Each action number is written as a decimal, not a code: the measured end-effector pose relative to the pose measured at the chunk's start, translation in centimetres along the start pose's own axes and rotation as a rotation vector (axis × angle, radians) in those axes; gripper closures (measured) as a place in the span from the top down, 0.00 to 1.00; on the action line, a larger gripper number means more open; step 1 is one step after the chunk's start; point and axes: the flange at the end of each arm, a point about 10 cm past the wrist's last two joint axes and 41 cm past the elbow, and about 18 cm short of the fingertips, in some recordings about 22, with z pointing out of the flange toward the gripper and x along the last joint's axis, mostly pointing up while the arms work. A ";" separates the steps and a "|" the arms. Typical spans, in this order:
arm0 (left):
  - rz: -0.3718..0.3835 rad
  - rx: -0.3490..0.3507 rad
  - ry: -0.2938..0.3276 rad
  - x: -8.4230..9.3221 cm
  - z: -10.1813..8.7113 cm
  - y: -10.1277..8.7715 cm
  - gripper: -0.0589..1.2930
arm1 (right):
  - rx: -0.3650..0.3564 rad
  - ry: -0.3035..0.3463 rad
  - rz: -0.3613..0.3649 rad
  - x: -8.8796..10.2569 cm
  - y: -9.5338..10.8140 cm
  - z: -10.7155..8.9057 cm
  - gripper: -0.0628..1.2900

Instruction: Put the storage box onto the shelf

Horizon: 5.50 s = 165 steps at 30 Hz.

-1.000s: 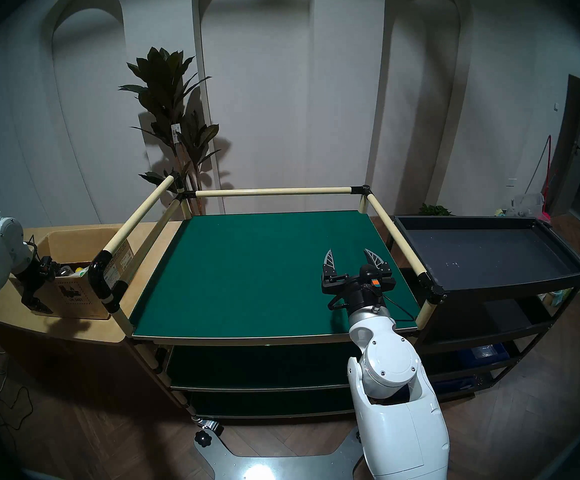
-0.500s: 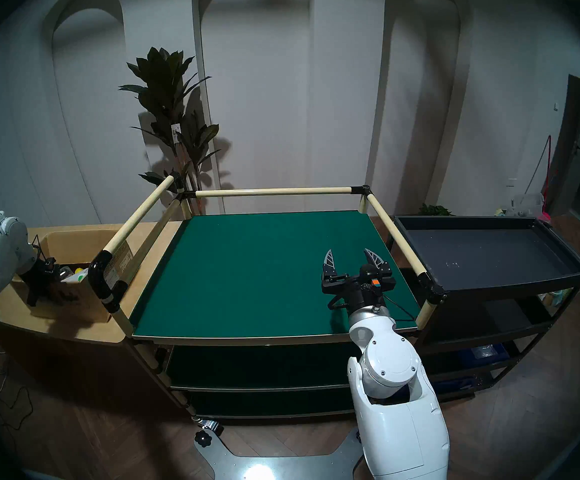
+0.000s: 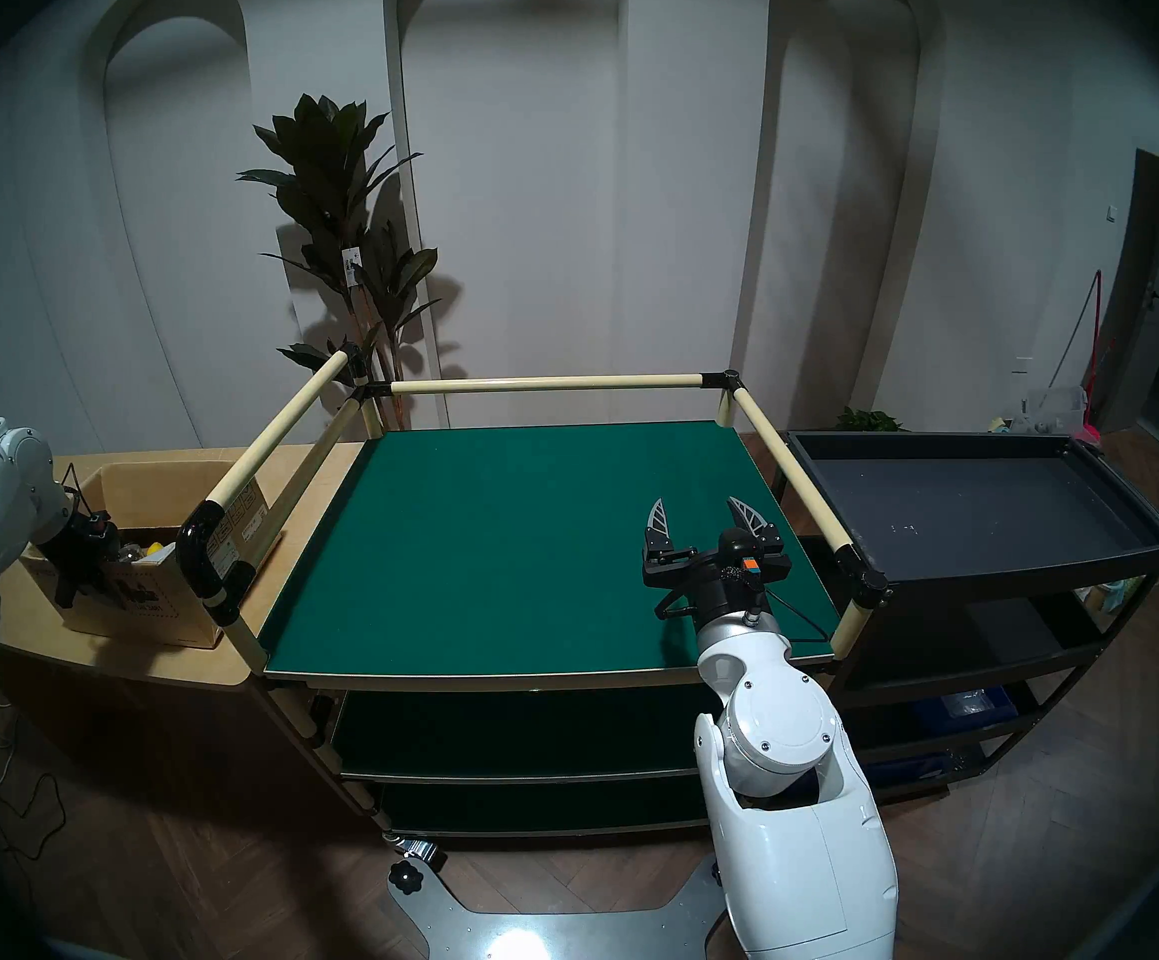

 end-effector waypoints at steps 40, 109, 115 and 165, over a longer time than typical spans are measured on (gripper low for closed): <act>-0.042 0.115 -0.001 -1.0 -6.6 -2.6 0.18 | 0.000 0.001 0.000 0.1 0.0 0.0 0.95; 0.085 0.324 -0.118 4.8 -20.3 -9.6 0.18 | 0.000 0.000 0.000 0.0 0.0 0.0 0.95; 0.102 0.342 -0.121 5.4 -21.2 -10.1 0.18 | 0.000 0.000 0.000 0.0 0.0 0.0 0.95; 0.202 0.348 0.147 21.9 -24.6 -15.1 0.18 | 0.000 -0.004 -0.001 -0.2 0.0 0.0 0.95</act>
